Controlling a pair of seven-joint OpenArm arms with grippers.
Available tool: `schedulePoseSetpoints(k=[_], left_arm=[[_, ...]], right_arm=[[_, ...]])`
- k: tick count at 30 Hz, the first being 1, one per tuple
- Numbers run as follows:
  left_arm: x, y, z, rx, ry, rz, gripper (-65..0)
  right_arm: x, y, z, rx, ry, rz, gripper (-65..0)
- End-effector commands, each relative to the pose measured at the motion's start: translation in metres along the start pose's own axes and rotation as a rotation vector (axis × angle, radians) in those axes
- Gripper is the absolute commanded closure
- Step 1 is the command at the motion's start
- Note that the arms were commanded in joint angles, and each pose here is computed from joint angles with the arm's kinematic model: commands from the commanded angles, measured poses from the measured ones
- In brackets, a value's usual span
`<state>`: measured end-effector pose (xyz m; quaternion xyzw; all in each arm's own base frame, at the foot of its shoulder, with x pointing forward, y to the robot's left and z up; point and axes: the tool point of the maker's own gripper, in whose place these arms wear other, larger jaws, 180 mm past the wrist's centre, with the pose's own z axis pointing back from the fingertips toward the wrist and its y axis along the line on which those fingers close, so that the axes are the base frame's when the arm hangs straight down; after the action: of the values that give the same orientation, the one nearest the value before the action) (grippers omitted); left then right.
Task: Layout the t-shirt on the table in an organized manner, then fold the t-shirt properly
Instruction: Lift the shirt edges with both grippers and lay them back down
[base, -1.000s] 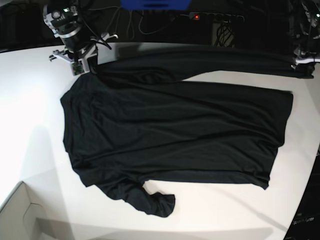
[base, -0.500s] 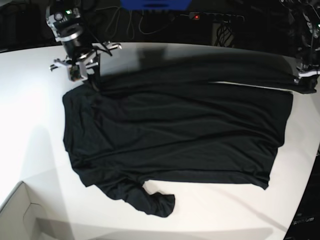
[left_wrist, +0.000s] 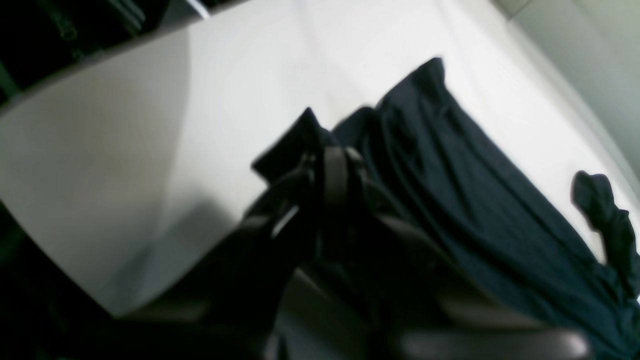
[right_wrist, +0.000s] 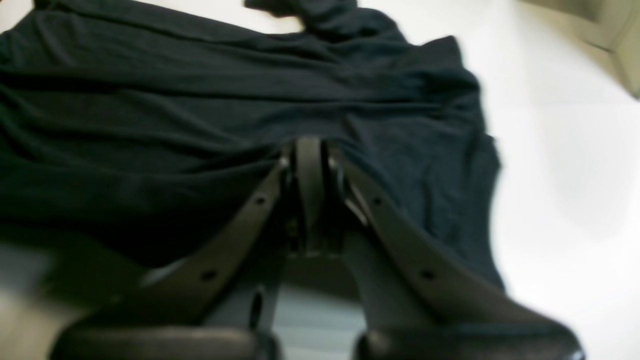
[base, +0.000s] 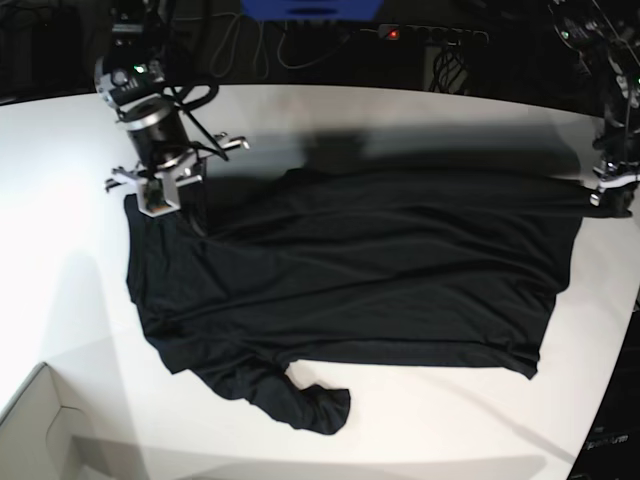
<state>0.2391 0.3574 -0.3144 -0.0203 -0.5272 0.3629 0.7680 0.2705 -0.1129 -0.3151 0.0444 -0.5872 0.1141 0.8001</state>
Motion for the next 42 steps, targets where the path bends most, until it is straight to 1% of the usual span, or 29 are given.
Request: schedulePoseSetpoints(k=[1,5,11,17,22,30,35,42], left_arm=[[0.010,-0.003,-0.002,-0.015,-0.025,-0.002,0.0],[-0.005,0.005,-0.010,0.000,0.040,0.018,0.0],[-0.008,0.005,-0.016,0.000,0.045,0.038,0.0],[-0.001,-0.002,-0.022,-0.018,0.029,0.056,0.0],[0.003,-0.005,-0.021,-0.024,0.015,0.053,0.0],[0.009,-0.011,-0.026,-0.037,-0.002,0.064,0.0],[0.018,-0.019,-0.028,-0.055,-0.023,0.071,0.0],[0.015,-0.017,-0.030,-0.052,-0.016,0.077,-0.1]], right_arm=[[0.013,-0.002,-0.003,-0.002,-0.056,-0.009,0.0],[0.011,-0.004,-0.017,0.001,-0.055,-0.021,0.0],[0.010,-0.008,-0.034,0.002,-0.057,-0.029,0.0],[0.018,-0.014,-0.047,-0.003,-0.077,-0.030,0.0],[0.019,-0.016,-0.052,-0.004,-0.079,-0.034,0.0],[0.008,-0.018,-0.057,-0.007,-0.051,-0.047,0.0],[0.013,-0.038,-0.057,-0.059,-0.066,-0.050,0.0],[0.011,-0.056,-0.052,-0.106,-0.062,-0.054,0.0]])
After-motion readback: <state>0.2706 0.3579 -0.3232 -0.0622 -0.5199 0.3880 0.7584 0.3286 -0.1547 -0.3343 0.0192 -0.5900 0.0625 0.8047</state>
